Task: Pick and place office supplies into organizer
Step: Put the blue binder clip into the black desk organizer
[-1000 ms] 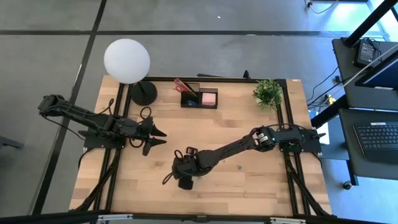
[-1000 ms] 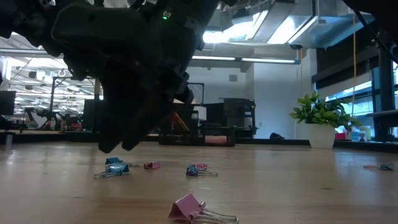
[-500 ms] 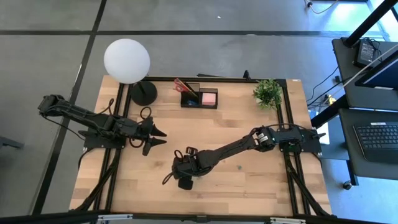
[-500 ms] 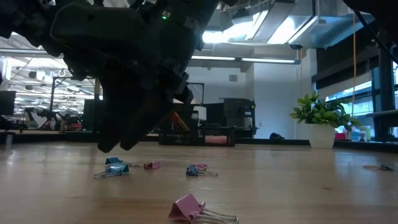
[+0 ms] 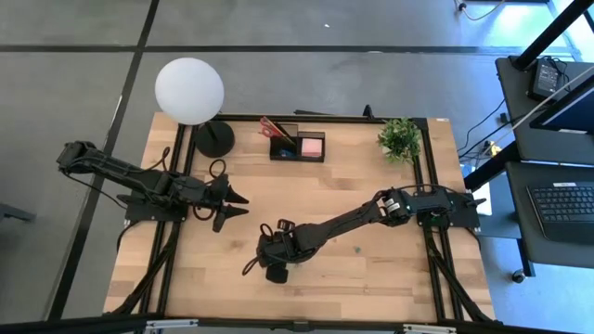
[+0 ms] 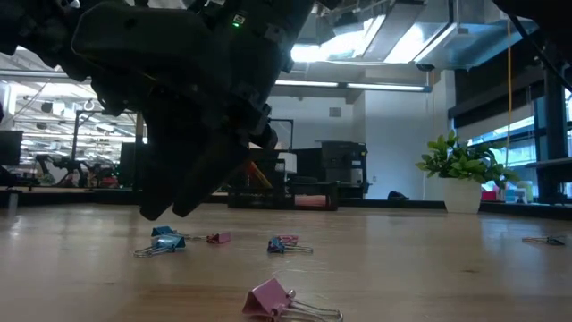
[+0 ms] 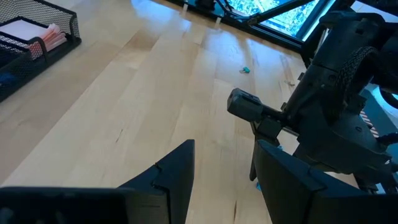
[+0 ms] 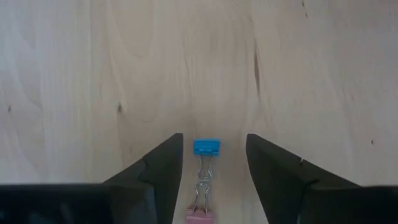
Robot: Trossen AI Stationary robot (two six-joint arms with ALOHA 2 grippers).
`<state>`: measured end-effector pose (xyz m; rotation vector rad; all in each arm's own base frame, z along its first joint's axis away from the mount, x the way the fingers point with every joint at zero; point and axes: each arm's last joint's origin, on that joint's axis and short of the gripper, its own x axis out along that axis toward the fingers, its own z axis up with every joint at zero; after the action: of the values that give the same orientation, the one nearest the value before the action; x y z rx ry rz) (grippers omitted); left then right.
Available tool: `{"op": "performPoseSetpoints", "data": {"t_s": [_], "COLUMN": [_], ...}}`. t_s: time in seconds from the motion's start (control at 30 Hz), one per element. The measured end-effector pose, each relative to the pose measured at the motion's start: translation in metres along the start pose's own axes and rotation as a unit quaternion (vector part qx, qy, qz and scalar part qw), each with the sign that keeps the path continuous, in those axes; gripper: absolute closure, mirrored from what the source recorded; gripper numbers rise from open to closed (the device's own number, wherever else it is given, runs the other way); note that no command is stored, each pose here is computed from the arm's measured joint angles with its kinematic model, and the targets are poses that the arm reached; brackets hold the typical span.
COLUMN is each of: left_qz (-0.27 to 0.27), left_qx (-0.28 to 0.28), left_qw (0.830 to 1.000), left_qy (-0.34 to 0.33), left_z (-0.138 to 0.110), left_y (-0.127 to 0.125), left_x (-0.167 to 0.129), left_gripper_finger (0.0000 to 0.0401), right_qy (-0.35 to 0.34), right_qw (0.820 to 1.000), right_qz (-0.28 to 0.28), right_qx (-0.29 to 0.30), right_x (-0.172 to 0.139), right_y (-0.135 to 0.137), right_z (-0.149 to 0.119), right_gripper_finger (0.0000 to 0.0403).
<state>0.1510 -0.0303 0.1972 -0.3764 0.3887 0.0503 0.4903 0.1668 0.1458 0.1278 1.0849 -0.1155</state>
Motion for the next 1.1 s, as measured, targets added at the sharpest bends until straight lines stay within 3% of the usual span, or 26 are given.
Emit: {"op": "performPoseSetpoints", "data": {"t_s": [0.57, 1.1], "left_qz": [0.0, 0.0], "left_qx": [0.0, 0.008], "left_qw": [1.0, 1.0], "left_qy": [0.001, 0.001], "left_z": [0.0, 0.0], "left_y": [0.0, 0.0], "left_x": [0.0, 0.0], "left_gripper_finger": [0.0242, 0.0242], "right_qy": [0.002, 0.012], "right_qw": [1.0, 1.0], "right_qz": [0.017, 0.002], "right_qx": [0.025, 0.023], "right_x": [0.017, 0.018], "right_y": [-0.001, -0.004], "right_z": [-0.013, -0.016], "right_gripper_finger": [0.0229, 0.0313]}}
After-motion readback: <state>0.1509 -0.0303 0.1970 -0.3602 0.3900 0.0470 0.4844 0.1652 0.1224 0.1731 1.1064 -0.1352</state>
